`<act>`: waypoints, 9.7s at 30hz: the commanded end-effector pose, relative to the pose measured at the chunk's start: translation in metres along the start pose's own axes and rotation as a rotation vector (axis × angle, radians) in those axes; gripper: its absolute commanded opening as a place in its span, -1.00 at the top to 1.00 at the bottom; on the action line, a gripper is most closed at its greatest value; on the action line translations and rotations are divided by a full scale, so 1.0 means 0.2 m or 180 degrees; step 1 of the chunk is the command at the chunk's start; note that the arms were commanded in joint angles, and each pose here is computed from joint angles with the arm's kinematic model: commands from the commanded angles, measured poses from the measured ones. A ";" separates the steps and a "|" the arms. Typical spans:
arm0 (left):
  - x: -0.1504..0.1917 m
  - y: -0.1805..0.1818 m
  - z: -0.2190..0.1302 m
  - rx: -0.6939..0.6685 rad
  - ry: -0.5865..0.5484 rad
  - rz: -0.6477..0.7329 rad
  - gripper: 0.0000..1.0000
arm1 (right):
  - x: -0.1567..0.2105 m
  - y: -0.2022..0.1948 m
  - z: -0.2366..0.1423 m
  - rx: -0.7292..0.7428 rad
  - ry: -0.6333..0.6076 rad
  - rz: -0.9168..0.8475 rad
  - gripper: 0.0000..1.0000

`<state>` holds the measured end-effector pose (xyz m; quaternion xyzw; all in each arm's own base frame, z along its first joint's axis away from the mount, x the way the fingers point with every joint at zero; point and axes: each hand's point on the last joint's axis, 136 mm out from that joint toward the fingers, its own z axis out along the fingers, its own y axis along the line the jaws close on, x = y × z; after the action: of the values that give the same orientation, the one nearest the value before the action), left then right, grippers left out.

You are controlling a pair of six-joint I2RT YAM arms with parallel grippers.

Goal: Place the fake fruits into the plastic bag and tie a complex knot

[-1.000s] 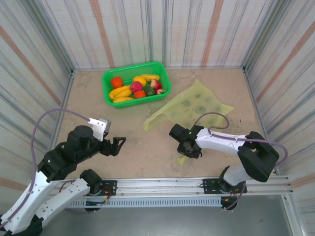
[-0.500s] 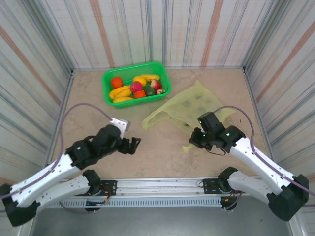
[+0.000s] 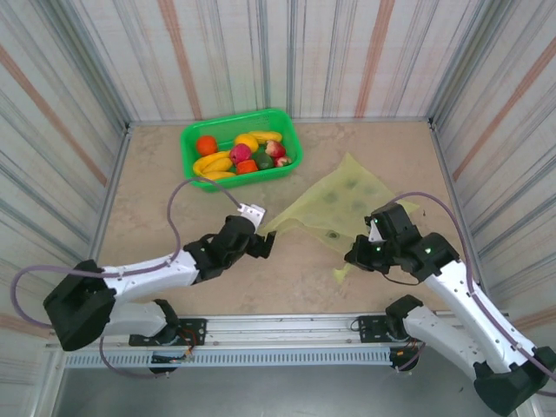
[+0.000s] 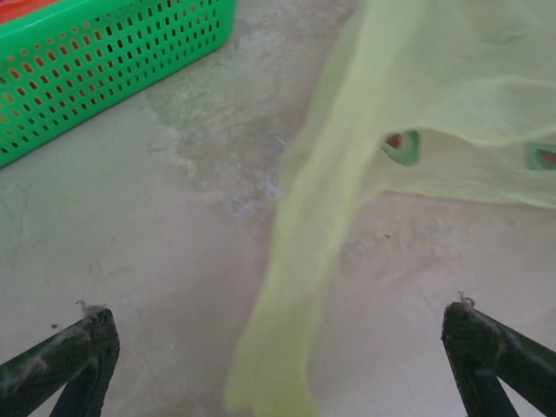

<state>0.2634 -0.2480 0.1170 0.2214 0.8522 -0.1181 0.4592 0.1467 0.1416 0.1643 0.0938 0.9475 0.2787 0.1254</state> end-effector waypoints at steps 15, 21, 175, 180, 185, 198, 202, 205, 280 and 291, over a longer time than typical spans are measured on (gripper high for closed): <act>0.21 -0.10 0.13 0.0641 -0.0399 -0.0196 -0.52 | -0.01 0.10 -0.05 -0.0382 0.0047 -0.0197 1.00; 0.23 -0.07 0.16 0.0452 -0.0451 -0.0051 -0.11 | -0.03 0.16 -0.05 -0.0572 0.0047 -0.0169 1.00; -1.08 0.30 -1.20 0.0710 -0.0607 -0.1727 1.00 | -0.70 1.26 0.59 -0.0571 -0.0893 -0.2620 0.98; -0.90 0.27 -1.22 0.0694 -0.0282 -0.1168 1.00 | -0.69 1.30 0.47 -0.1125 -0.0544 -0.2599 1.00; -0.74 0.37 -1.15 0.0247 0.0105 -0.0984 1.00 | -0.64 1.30 0.41 -0.1216 -0.0391 -0.2566 1.00; -0.65 0.51 -1.02 -0.0296 -0.0011 -0.1316 -0.77 | -0.67 1.33 0.32 -0.1386 -0.0350 -0.1709 1.00; -0.57 0.57 -0.99 -0.0434 -0.0384 -0.1554 -0.97 | -0.68 1.37 0.28 -0.1558 -0.0345 -0.1510 1.00; -0.58 0.59 -0.99 -0.0452 -0.0694 -0.1563 -0.96 | -0.68 1.40 0.27 -0.1671 -0.0286 -0.1426 1.00; -0.93 0.28 -0.92 0.0634 -0.0130 -0.2351 1.00 | -1.48 0.01 0.40 0.1240 -0.0838 -0.0289 -0.93; -0.97 0.26 -0.95 0.0710 -0.0116 -0.2122 1.00 | -1.58 -0.18 0.71 0.1658 -0.0445 -0.0226 -0.95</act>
<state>0.2465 -0.1794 0.3729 -0.0447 0.8547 -0.3570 0.3741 0.4854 0.1196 0.1033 0.1052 0.9738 0.0555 0.1939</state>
